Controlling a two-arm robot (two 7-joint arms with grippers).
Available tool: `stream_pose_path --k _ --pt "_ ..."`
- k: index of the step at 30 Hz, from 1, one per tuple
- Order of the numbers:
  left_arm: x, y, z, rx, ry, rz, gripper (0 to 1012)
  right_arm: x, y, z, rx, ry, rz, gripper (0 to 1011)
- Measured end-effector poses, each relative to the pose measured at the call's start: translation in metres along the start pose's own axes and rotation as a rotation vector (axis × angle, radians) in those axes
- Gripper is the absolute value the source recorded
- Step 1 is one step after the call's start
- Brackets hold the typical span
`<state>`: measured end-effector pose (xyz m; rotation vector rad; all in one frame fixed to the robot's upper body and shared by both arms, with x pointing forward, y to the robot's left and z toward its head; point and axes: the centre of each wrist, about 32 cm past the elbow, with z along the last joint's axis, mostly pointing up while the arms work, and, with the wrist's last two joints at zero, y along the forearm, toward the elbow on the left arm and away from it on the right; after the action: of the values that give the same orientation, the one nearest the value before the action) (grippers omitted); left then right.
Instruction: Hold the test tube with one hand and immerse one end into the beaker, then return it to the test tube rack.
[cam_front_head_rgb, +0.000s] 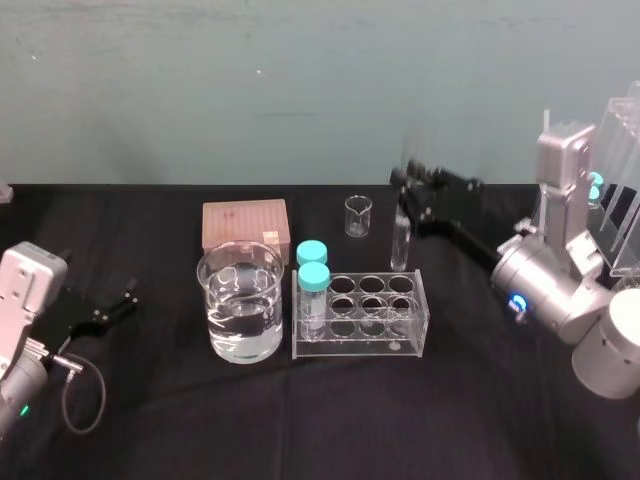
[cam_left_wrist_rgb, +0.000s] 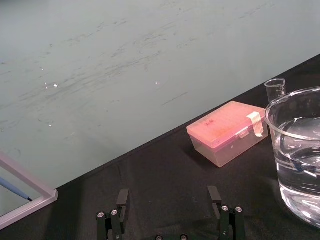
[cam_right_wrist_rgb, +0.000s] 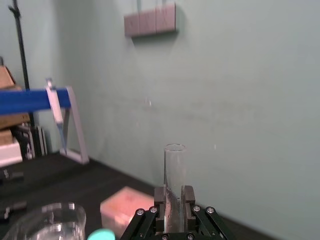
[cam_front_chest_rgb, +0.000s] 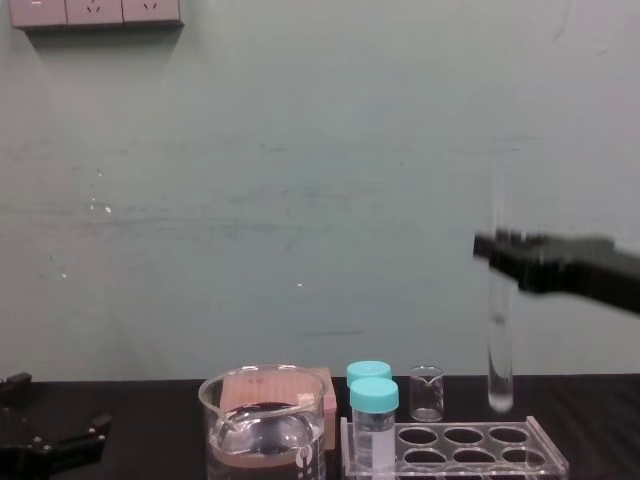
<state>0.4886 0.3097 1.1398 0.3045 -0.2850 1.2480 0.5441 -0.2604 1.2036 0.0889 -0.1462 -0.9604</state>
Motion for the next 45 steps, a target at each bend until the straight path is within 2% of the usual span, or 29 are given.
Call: stream_pose_path --k 5,9,15,23,45 --pt "0.0000 0.000 0.000 0.000 0.000 0.000 1000 0.0061 0.005 0.024 0.088 -0.035 0.010 225" --pt "0.0000 0.000 0.000 0.000 0.000 0.000 1000 0.0108 0.007 0.040 0.133 -0.063 0.009 225" --pt "0.0000 0.000 0.000 0.000 0.000 0.000 1000 0.0169 0.009 0.055 0.171 -0.093 0.000 226" --pt "0.0000 0.000 0.000 0.000 0.000 0.000 1000 0.0184 0.007 0.059 0.179 -0.102 -0.010 226" --pt "0.0000 0.000 0.000 0.000 0.000 0.000 1000 0.0140 0.007 0.055 0.171 -0.080 -0.013 225"
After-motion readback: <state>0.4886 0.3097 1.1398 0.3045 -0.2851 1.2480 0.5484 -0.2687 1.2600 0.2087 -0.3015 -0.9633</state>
